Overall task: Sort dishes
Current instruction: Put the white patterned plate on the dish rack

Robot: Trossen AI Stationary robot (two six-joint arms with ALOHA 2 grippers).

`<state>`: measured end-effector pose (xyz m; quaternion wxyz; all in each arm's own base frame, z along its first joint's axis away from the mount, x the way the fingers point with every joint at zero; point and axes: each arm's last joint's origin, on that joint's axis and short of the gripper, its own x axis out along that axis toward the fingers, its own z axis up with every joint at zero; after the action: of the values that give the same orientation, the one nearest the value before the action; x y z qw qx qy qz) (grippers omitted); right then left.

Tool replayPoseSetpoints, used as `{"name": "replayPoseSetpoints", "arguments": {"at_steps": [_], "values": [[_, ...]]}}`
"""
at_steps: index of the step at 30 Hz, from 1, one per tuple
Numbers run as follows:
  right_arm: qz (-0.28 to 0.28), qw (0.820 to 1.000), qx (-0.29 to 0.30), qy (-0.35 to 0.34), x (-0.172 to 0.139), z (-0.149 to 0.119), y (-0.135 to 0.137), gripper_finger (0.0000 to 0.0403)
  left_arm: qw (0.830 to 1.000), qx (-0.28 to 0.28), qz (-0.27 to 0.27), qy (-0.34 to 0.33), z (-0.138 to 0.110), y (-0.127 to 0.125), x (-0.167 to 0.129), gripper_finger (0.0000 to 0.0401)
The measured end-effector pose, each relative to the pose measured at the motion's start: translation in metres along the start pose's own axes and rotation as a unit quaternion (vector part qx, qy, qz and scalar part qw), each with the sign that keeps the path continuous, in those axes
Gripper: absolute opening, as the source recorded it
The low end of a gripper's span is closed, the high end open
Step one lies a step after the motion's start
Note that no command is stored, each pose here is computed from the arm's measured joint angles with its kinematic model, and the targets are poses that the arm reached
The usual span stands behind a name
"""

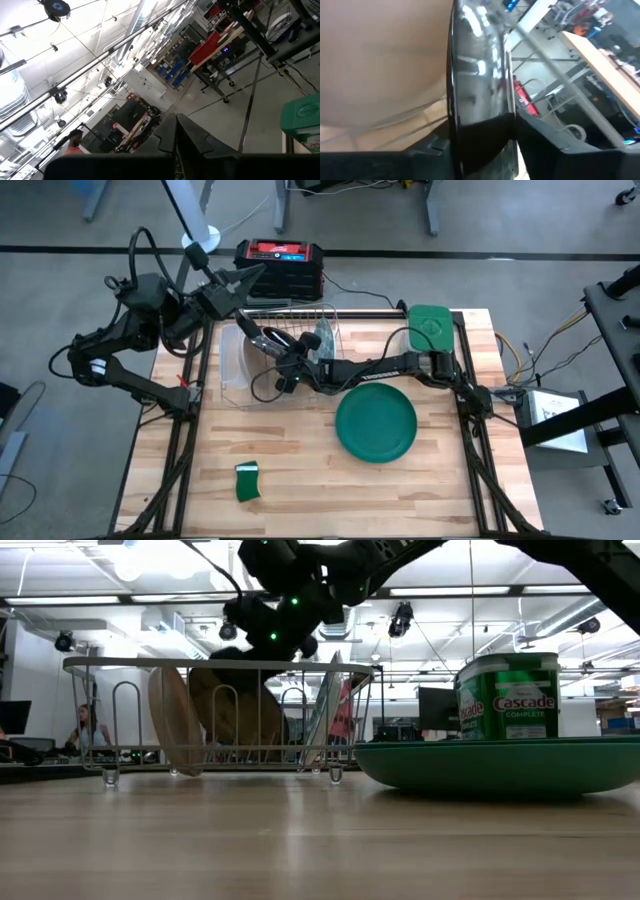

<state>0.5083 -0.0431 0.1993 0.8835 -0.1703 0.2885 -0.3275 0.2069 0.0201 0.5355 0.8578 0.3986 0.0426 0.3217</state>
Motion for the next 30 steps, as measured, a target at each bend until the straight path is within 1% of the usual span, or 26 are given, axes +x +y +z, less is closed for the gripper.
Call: {"name": "replayPoseSetpoints", "arguments": {"at_steps": [3,7,11,18,22,26,30], "values": [[-0.017,1.000,0.008,-0.005,-0.002,0.006,-0.004,0.0097,1.000,0.000,0.000,0.000,0.000,0.000,0.000,0.0000],[-0.023,1.000,0.010,-0.010,-0.003,0.012,-0.007,0.0048,1.000,0.000,0.000,0.000,0.000,0.000,0.000,0.0000],[-0.030,0.999,0.000,-0.011,-0.005,0.017,-0.009,0.0020,1.000,0.000,0.000,0.000,0.000,0.000,0.000,0.0000],[-0.034,0.999,0.008,-0.017,-0.009,0.025,-0.010,0.0014,1.000,-0.001,0.000,0.001,0.000,0.000,0.000,0.0000],[-0.053,0.998,0.015,-0.018,-0.010,0.028,-0.012,0.0014,1.000,0.000,0.000,0.001,0.000,0.000,0.000,0.0000],[-0.060,0.998,0.016,-0.017,-0.011,0.029,-0.013,0.0014,1.000,0.000,0.000,0.001,0.000,0.000,0.000,0.0000],[-0.075,0.996,0.036,-0.021,-0.018,0.035,-0.019,0.0014,1.000,0.000,0.000,0.001,0.000,0.000,0.000,0.0000]]}}
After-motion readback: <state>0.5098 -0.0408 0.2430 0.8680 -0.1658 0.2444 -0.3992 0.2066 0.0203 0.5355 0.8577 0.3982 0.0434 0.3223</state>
